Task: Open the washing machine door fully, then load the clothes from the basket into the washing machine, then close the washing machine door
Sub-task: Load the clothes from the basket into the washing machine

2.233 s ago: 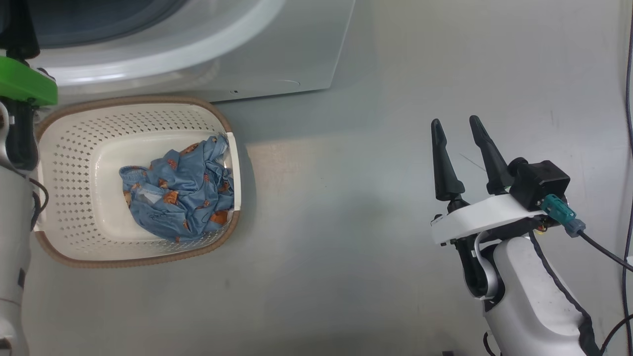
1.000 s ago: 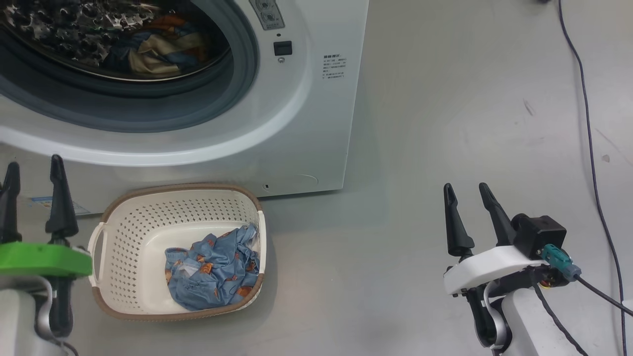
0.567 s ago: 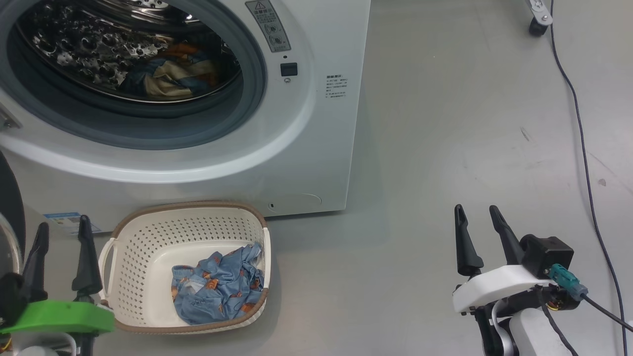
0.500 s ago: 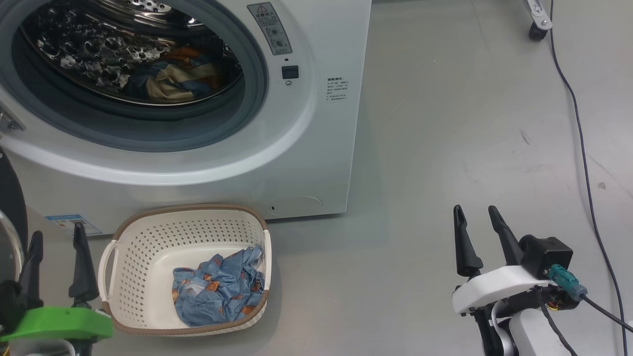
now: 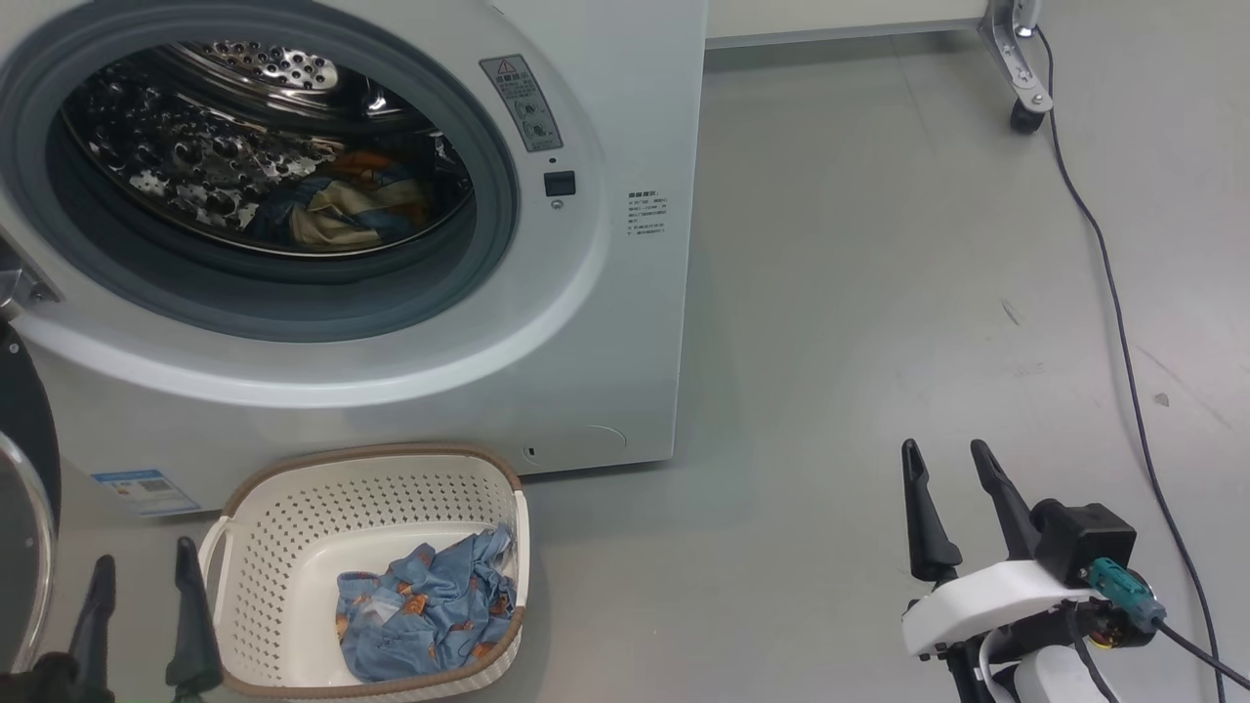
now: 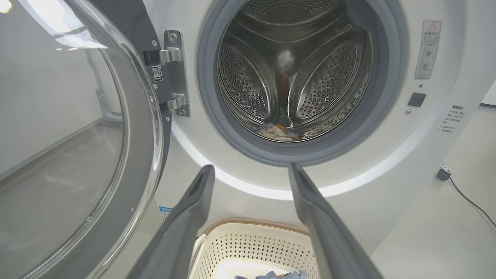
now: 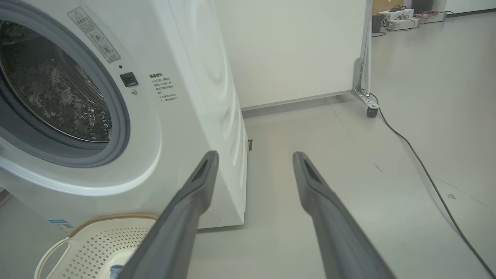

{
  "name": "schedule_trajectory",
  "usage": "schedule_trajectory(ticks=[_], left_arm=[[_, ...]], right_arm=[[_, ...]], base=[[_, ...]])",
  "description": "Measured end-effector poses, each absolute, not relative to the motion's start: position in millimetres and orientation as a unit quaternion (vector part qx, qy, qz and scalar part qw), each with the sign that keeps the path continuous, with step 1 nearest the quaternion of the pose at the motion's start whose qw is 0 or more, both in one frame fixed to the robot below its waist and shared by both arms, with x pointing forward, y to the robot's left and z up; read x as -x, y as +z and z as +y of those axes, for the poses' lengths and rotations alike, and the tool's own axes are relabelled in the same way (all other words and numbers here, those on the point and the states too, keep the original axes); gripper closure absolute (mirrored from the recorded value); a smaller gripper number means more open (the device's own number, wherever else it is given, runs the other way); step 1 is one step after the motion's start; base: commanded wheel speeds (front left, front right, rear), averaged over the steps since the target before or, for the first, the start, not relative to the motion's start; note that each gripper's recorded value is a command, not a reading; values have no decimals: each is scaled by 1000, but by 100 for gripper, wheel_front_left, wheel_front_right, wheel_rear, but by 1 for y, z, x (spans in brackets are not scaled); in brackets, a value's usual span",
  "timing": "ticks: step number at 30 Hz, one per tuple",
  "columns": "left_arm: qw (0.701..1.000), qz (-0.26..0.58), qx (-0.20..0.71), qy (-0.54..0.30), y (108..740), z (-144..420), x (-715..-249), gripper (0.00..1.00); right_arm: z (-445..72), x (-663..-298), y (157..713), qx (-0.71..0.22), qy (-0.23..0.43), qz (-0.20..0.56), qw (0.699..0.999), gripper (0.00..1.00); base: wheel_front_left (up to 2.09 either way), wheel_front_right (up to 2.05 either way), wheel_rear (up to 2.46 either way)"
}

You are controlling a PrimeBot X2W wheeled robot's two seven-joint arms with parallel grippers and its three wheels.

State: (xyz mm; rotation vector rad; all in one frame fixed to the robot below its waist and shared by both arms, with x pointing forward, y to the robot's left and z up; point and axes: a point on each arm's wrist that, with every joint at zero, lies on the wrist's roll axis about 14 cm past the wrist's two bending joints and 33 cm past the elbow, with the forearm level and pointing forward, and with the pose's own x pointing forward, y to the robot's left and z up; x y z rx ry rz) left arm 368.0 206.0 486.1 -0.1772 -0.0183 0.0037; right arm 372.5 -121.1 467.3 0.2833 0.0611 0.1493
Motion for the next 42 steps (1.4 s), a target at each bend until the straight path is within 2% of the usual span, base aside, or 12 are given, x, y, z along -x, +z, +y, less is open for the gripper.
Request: schedule_trajectory(ticks=[11, 29, 42], left_arm=[[997, -2, 81, -8, 482, 195, -348, 0], [996, -3, 84, -2, 482, 197, -345, 0], [994, 39, 98, 3, 455, 194, -352, 0]], right_arm=[[-127, -355, 468, -137, 66, 28, 988, 0], [-126, -353, 466, -132, 69, 31, 988, 0], [-119, -360, 444, -125, 78, 64, 987, 0]], base=[[0, 0, 0], [0, 0, 0], [0, 0, 0]])
